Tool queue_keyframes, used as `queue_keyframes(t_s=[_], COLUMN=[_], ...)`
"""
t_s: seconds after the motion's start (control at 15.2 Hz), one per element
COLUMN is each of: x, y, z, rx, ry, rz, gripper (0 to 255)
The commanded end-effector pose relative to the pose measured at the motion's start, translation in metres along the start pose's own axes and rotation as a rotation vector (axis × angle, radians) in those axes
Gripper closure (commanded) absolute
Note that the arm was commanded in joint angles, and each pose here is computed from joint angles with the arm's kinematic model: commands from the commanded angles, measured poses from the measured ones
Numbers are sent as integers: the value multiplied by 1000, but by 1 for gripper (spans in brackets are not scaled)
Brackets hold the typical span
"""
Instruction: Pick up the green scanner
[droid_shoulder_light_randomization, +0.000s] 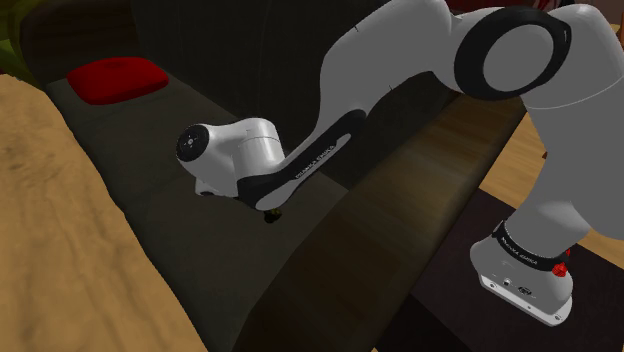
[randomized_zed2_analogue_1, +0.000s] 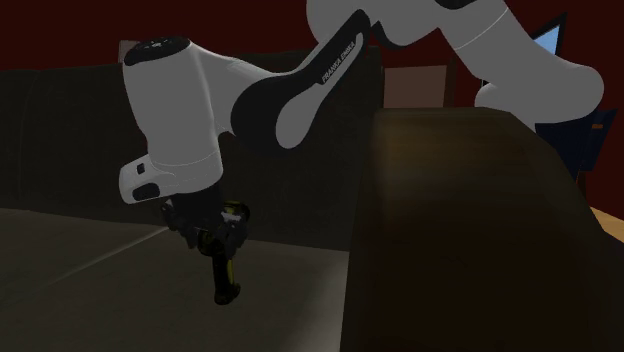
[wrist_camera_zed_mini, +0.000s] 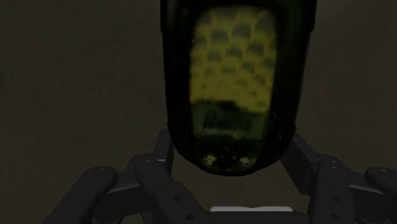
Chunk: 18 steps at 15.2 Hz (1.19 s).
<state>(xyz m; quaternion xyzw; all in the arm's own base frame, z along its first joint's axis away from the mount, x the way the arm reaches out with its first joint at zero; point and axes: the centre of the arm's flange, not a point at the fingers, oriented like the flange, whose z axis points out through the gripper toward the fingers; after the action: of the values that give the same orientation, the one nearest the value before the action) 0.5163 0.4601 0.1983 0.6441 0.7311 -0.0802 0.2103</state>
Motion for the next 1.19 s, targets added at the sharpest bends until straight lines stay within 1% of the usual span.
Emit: queue_keyframes(t_s=[0.0,0.33,1.12], x=[0,-1,-27], y=[0,0,10], z=[2,2,-55], rx=[2,2,2], ry=[-2,-2,-2], rz=[0,0,0], gripper=[255,255,255])
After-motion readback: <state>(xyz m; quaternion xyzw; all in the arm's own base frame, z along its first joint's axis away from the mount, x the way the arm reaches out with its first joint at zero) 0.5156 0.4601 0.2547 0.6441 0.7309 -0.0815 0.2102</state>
